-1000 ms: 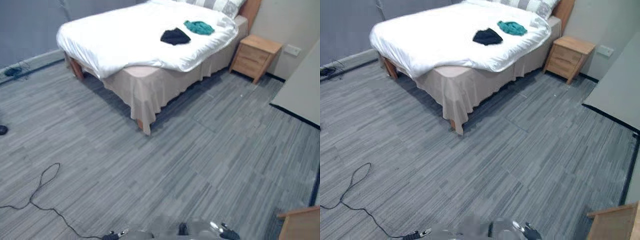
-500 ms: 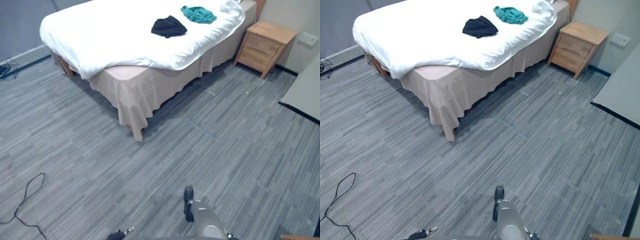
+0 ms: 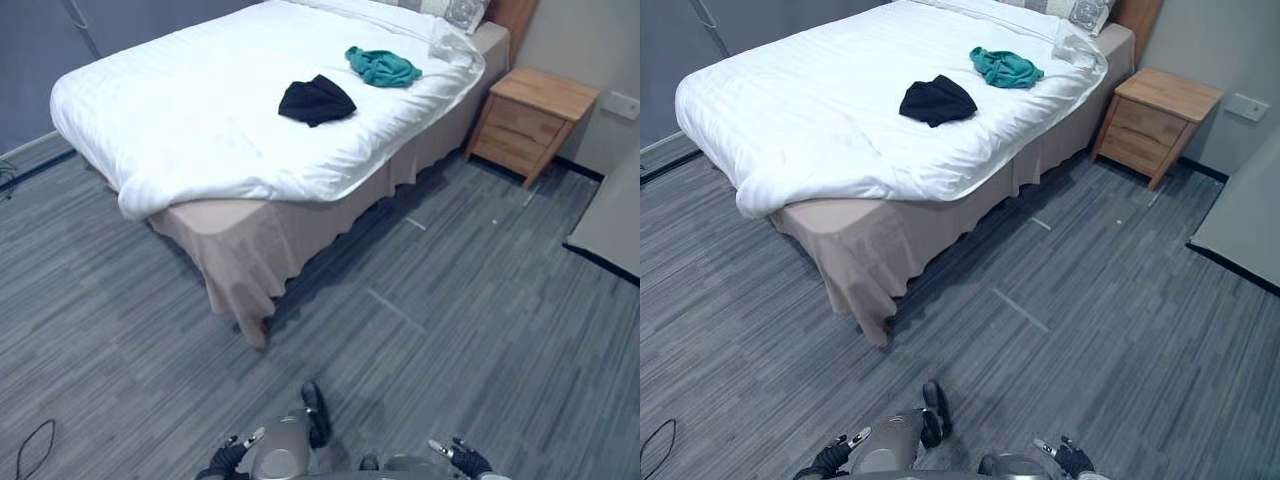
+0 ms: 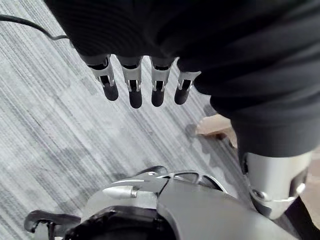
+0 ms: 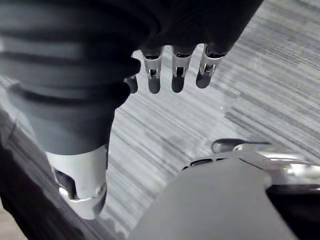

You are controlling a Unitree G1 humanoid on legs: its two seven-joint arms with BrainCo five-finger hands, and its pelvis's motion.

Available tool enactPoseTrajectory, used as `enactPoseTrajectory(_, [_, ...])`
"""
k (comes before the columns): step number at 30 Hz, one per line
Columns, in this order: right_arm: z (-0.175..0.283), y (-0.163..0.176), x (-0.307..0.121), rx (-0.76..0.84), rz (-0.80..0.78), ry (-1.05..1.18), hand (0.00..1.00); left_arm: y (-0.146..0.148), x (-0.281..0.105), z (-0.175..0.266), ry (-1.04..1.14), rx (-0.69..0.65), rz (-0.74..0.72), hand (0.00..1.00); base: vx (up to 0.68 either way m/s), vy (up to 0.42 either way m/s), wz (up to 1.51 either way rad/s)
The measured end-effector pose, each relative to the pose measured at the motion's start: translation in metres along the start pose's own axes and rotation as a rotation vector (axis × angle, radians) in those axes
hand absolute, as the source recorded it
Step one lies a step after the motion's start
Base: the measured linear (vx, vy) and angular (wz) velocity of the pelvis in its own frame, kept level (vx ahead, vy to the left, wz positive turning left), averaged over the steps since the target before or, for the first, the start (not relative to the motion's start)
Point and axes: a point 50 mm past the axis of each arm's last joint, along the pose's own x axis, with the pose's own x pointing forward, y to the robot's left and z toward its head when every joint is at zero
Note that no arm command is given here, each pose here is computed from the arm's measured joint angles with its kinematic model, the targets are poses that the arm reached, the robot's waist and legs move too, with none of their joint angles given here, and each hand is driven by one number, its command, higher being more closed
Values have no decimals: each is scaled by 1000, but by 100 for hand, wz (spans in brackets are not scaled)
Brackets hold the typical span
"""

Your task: Tidy the bed and pick cloth on bed and put in laundry

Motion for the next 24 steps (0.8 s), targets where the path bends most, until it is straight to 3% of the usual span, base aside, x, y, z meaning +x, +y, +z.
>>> enactPoseTrajectory(6, [11, 7, 2, 11, 32, -53, 0, -1, 2, 5, -7, 26, -5, 0, 475, 1, 62])
enactPoseTrajectory(10, [-10, 6, -2, 124, 5, -6, 0, 0, 5, 28, -58, 43, -12, 0, 346, -229, 137])
enactPoseTrajectory(15, [-37, 21, -7, 205, 18, 84, 0, 23, 0, -4, 20, 28, 38, 0, 343, -411, 80])
enactPoseTrajectory(20, [-27, -7, -6, 153, -29, 90, 0, -3, -2, -16, 31, -25, -20, 0, 200, -378, 26])
enactPoseTrajectory(24, [-29, -12, -7, 115, -12, 129, 0, -5, -2, -1, -79, -69, 20, 0, 10, -176, 45])
